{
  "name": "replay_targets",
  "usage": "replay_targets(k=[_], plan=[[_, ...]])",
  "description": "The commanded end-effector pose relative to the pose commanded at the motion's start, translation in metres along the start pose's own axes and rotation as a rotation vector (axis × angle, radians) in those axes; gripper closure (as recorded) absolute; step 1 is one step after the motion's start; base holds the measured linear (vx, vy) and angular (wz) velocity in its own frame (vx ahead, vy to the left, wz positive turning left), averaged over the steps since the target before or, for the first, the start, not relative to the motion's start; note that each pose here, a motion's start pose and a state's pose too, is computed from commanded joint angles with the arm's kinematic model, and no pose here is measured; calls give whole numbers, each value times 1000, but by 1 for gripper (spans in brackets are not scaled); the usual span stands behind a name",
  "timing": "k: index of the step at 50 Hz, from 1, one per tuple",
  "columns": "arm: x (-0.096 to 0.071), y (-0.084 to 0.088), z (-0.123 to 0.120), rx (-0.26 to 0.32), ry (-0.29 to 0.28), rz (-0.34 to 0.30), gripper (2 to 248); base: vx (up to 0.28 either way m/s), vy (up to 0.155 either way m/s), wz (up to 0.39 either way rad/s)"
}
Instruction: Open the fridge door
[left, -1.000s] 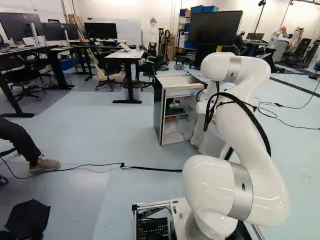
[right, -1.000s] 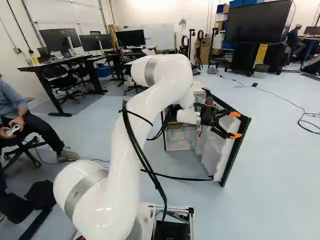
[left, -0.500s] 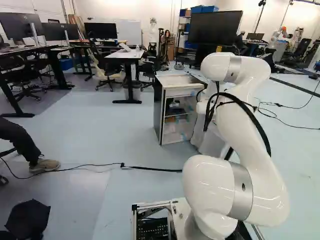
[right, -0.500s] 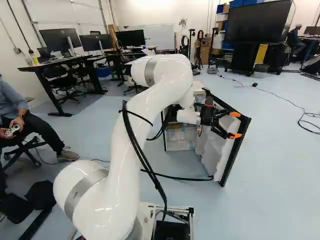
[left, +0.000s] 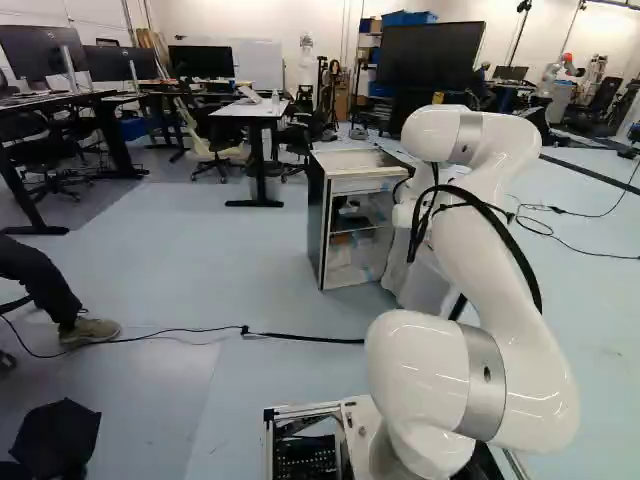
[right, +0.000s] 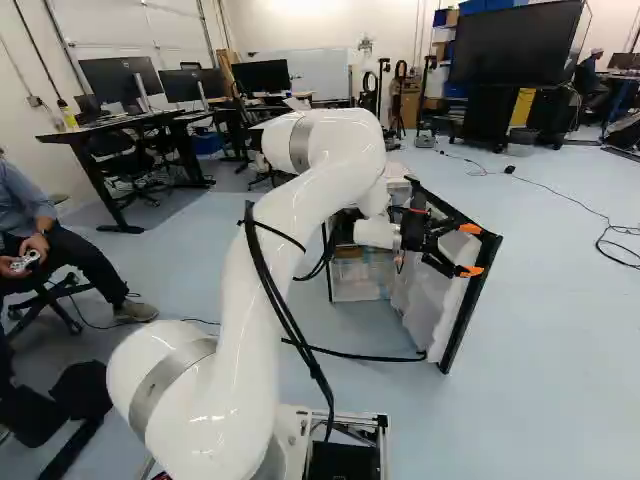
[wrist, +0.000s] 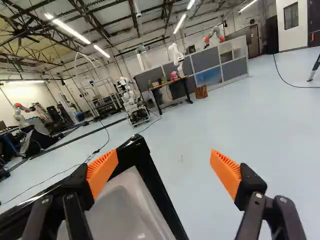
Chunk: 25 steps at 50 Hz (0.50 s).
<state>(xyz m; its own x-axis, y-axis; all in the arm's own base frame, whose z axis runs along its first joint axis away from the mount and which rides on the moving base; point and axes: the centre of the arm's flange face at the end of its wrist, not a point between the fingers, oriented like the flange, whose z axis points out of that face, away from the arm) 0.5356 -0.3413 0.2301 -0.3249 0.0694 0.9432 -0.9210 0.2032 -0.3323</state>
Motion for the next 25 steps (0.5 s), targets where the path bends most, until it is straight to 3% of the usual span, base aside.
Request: replay_targets(k=[25], plan=[[1,2,-1,0,-1,-4,3,0,0,0]])
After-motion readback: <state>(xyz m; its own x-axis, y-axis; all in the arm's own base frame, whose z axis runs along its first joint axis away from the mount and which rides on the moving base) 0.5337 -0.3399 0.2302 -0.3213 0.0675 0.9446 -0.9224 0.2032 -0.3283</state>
